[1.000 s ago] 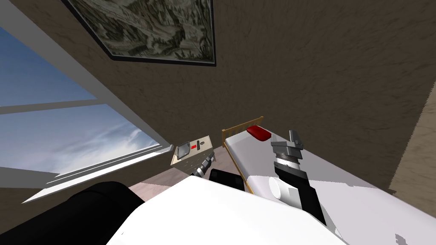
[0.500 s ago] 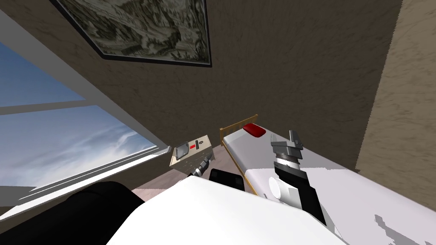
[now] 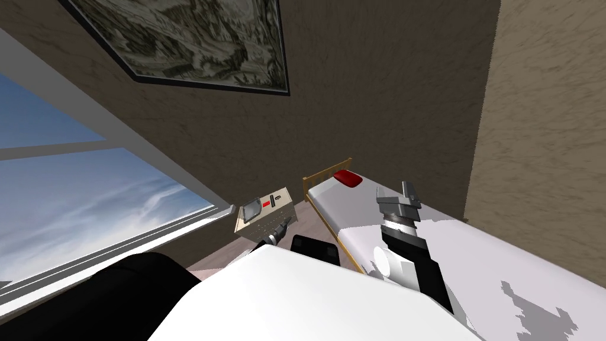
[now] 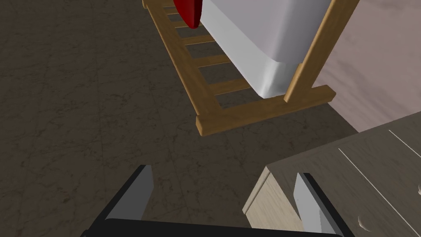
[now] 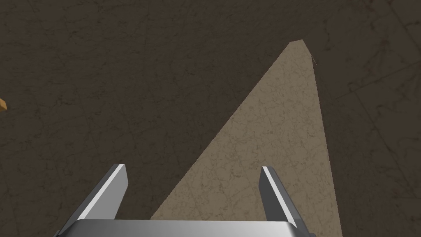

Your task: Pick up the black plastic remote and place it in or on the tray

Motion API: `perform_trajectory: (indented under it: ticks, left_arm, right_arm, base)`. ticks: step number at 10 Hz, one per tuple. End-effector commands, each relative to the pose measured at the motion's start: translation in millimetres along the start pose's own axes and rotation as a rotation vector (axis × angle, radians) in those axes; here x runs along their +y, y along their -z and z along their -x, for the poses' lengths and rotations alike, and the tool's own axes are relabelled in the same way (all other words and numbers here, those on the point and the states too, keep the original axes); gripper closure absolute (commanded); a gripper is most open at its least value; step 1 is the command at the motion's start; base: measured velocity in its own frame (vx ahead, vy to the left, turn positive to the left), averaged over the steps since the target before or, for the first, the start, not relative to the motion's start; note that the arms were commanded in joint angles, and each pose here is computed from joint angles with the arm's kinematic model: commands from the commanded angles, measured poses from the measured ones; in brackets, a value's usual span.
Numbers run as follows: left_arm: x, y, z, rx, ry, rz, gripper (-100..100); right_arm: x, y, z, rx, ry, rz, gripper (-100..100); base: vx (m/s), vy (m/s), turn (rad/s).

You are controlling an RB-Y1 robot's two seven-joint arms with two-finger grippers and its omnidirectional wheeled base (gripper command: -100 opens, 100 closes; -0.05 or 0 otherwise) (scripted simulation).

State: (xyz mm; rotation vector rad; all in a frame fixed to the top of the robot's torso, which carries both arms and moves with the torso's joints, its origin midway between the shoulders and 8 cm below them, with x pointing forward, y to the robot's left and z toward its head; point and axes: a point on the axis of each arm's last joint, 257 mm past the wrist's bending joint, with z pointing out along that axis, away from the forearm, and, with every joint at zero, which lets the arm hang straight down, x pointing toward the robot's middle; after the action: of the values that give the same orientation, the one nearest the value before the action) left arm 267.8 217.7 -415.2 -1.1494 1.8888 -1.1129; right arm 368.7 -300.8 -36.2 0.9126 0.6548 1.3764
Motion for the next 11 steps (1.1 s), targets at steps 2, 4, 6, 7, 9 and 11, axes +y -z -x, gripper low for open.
perform_trajectory:
  ticks: [2,4,6,7,9,11]
  left_arm:
    - [17,2.8,11.7,-0.005,0.009,0.054,-100]
    - [48,9.3,30.0,-0.007,-0.008,0.15,-100]
    - [65,13.9,40.5,-0.013,0.003,0.201,-100]
    - [65,13.9,40.8,-0.015,0.015,0.201,-100]
    - [81,19.3,51.0,-0.019,0.016,0.253,-100]
    - [97,25.7,61.2,-0.022,0.016,0.306,-100]
  right_arm:
    - [0,0.0,0,0.0,0.0,0.0,0]
    - [0,0.0,0,0.0,0.0,0.0,0]
    - [0,0.0,0,0.0,0.0,0.0,0]
    - [0,0.0,0,0.0,0.0,0.0,0]
    - [0,0.0,0,0.0,0.0,0.0,0]
    - [0,0.0,0,0.0,0.0,0.0,0]
  base:
    - [-0.057,0.001,-0.107]
    - [-0.068,0.013,-0.177]
    - [-0.065,0.003,-0.113]
    - [-0.042,0.007,-0.072]
    - [-0.035,0.006,-0.104]
    - [-0.027,0.007,-0.115]
